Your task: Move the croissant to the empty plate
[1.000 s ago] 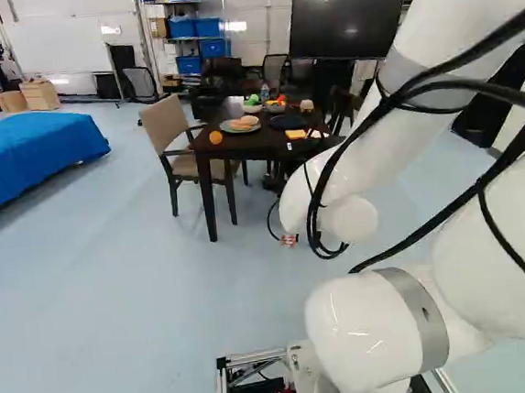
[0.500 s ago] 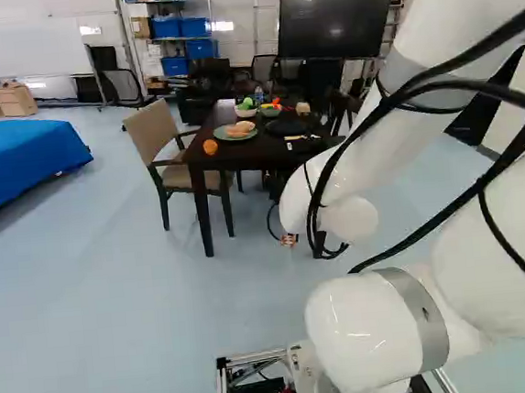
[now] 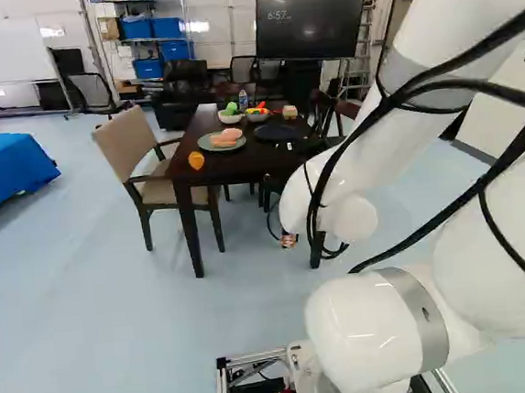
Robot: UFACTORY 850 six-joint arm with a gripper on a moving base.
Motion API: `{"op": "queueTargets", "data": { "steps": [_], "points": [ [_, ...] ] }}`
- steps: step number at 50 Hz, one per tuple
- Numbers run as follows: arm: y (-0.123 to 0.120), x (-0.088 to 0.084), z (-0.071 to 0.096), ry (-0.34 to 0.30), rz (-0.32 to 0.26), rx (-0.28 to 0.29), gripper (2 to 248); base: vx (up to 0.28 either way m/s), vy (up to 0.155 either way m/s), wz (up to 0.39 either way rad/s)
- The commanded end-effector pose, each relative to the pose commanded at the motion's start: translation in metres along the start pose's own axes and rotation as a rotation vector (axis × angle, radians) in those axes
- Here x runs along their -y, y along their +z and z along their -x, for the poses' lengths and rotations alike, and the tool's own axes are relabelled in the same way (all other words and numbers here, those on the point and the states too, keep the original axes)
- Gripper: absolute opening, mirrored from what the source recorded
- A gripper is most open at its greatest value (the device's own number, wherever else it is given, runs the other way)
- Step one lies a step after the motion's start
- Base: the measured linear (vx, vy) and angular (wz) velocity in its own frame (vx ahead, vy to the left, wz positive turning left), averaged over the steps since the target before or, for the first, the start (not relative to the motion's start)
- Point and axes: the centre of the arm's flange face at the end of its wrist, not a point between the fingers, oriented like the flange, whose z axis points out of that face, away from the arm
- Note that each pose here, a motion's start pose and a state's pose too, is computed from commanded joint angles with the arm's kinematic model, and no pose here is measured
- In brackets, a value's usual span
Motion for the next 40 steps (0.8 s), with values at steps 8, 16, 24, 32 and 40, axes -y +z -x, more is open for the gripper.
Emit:
{"op": "queueTargets", "data": {
  "steps": [8,16,24,32,40],
  "points": [
    [0.0,0.0,0.0,0.0,0.0,0.0,247,0.187,0.12,-0.027],
    [0.0,0.0,0.0,0.0,0.0,0.0,247,0.19,0.118,-0.03],
    [0.0,0.0,0.0,0.0,0.0,0.0,247,0.203,0.109,-0.02],
    [0.0,0.0,0.0,0.0,0.0,0.0,247,0.205,0.075,-0.077],
    [0.0,0.0,0.0,0.0,0.0,0.0,247,0.201,0.01,-0.293]
  ]
}}
